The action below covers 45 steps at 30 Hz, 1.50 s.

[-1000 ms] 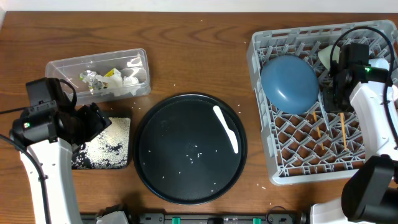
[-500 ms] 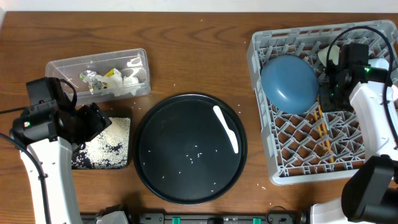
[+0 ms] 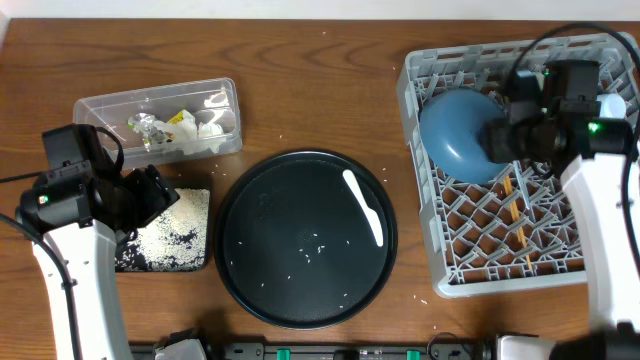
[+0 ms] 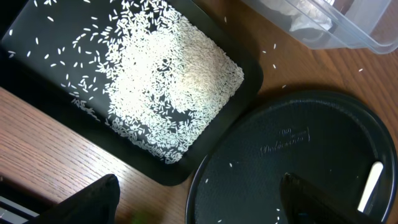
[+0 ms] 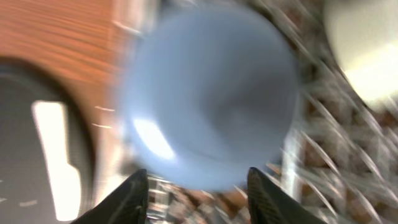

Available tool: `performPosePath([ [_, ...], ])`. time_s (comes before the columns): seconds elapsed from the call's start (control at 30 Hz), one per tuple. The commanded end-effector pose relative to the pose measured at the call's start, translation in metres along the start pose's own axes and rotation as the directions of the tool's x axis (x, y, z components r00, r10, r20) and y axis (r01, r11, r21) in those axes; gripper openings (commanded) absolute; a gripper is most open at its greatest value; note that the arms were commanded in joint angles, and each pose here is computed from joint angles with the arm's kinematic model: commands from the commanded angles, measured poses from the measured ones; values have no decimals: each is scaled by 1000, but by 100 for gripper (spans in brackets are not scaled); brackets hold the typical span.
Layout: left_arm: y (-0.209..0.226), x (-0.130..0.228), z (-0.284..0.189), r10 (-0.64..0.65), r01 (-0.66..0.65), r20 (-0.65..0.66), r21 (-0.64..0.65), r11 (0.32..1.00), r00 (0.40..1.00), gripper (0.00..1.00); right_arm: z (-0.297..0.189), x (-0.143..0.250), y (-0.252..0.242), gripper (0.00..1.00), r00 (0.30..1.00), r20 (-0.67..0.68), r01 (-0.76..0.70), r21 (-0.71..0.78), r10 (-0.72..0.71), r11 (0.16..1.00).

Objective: Sort waste into correct bins and load items into the dishwasher rack
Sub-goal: 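Move the right gripper to the white plastic utensil and grasp it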

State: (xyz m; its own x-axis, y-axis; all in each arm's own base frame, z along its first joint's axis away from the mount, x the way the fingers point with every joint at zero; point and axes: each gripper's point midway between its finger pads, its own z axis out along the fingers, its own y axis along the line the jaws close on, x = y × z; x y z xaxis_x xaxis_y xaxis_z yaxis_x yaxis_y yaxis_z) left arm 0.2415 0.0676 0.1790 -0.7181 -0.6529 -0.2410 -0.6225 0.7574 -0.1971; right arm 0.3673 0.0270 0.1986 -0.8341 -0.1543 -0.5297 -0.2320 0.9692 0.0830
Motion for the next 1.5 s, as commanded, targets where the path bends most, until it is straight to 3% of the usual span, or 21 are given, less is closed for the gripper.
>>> performPosePath([
  [0.0,0,-2,-1,-17,17,2,-2,1000,1000,83,-14,-12,69,48,993,63,108,-209,-96,972],
  [0.23,0,-2,-1,-16,16,2,-2,1000,1000,83,18,17,148,50,956,-38,269,-282,-290,921],
  [0.53,0,-2,-1,-16,16,2,-2,1000,1000,83,92,68,198,51,885,-251,314,-301,-393,900],
  [0.87,0,-2,-1,-17,17,2,-2,1000,1000,83,155,115,190,49,837,-459,235,-189,-297,954],
  [1.17,0,-2,-1,-17,17,2,-3,1000,1000,83,179,136,182,49,801,-530,231,-153,-278,961],
  [1.23,0,-2,-1,-17,17,2,-3,1000,1000,84,181,139,182,55,795,-538,233,-154,-279,960],
  [1.37,0,-2,-1,-17,17,2,-3,1000,1000,84,179,144,191,93,789,-544,213,-193,-285,958],
  [1.4,0,-2,-1,-17,17,2,-2,1000,1000,84,178,145,194,97,788,-545,203,-207,-285,957],
  [1.47,0,-2,-1,-17,17,2,-2,1000,1000,83,178,145,195,94,789,-544,201,-212,-286,956],
])
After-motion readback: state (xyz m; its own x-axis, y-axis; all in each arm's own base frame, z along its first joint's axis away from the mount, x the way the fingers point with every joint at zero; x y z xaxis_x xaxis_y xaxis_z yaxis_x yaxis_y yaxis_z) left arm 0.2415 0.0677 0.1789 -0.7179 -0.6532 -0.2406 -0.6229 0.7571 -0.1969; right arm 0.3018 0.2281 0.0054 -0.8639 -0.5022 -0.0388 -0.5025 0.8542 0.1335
